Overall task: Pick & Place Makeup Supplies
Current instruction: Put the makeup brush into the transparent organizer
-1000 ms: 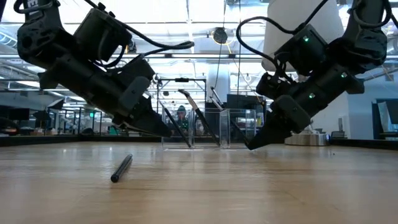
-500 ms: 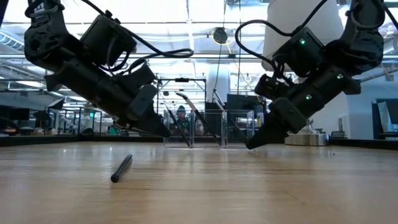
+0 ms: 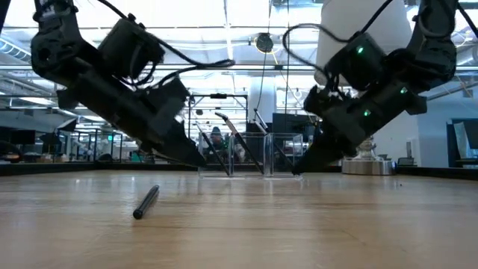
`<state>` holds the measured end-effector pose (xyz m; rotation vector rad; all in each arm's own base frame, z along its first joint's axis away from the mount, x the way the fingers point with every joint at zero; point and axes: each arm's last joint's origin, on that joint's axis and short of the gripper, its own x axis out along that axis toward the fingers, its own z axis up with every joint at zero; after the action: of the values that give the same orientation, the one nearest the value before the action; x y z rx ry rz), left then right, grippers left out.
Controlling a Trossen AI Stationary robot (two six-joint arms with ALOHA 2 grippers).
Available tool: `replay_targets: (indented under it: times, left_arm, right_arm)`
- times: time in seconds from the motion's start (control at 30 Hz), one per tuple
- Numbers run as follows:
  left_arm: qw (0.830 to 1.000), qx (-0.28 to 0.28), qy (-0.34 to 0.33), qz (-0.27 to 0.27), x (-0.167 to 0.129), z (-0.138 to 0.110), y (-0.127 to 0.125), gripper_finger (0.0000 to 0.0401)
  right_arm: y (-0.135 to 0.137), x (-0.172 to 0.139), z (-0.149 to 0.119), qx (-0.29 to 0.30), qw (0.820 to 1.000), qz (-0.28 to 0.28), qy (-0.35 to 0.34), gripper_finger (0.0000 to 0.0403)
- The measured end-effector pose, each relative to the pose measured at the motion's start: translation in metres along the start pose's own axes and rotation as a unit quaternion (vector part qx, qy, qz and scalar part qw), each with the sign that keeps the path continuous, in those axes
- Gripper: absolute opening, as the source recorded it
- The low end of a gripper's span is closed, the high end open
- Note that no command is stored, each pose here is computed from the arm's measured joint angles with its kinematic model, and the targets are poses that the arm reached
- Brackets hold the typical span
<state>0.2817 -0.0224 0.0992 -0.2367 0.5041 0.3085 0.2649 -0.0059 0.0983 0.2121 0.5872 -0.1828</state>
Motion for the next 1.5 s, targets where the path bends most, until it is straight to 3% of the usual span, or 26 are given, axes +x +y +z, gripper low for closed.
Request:
replay_targets:
  times: [0.23,0.43,0.6,0.7,0.93,1.03,1.3,1.5]
  left_arm:
    - [0.994,0.041,-0.043,-0.093,-0.027,0.018,-0.030,0.0030]
    - [0.977,0.112,-0.059,-0.172,-0.074,0.032,-0.056,0.0030]
    - [0.961,0.178,-0.107,-0.182,-0.107,0.034,-0.075,0.0030]
    - [0.952,0.221,-0.085,-0.195,-0.114,0.021,-0.085,0.0030]
    - [0.957,0.219,-0.022,-0.190,-0.099,-0.024,-0.104,0.0030]
    - [0.949,0.262,0.014,-0.178,-0.089,-0.043,-0.103,0.0030]
    - [0.957,0.232,0.033,-0.169,-0.079,-0.056,-0.103,0.0030]
    - [0.954,0.224,0.040,-0.193,-0.089,-0.063,-0.111,0.0030]
  right_arm:
    - [0.038,-0.014,0.010,-0.036,0.996,0.049,-0.064,0.0000]
    - [0.084,-0.028,0.020,-0.070,0.988,0.102,-0.089,0.0000]
    - [0.134,-0.033,0.024,-0.125,0.978,0.112,-0.126,0.0000]
    - [0.153,-0.026,0.015,-0.143,0.975,0.127,-0.114,0.0000]
    - [0.156,0.004,-0.018,-0.177,0.975,0.092,-0.095,0.0000]
    - [0.154,0.016,-0.029,-0.173,0.975,0.095,-0.105,0.0000]
    - [0.159,0.026,-0.037,-0.125,0.972,0.120,-0.157,0.0000]
    - [0.173,0.027,-0.030,-0.128,0.969,0.131,-0.164,0.0000]
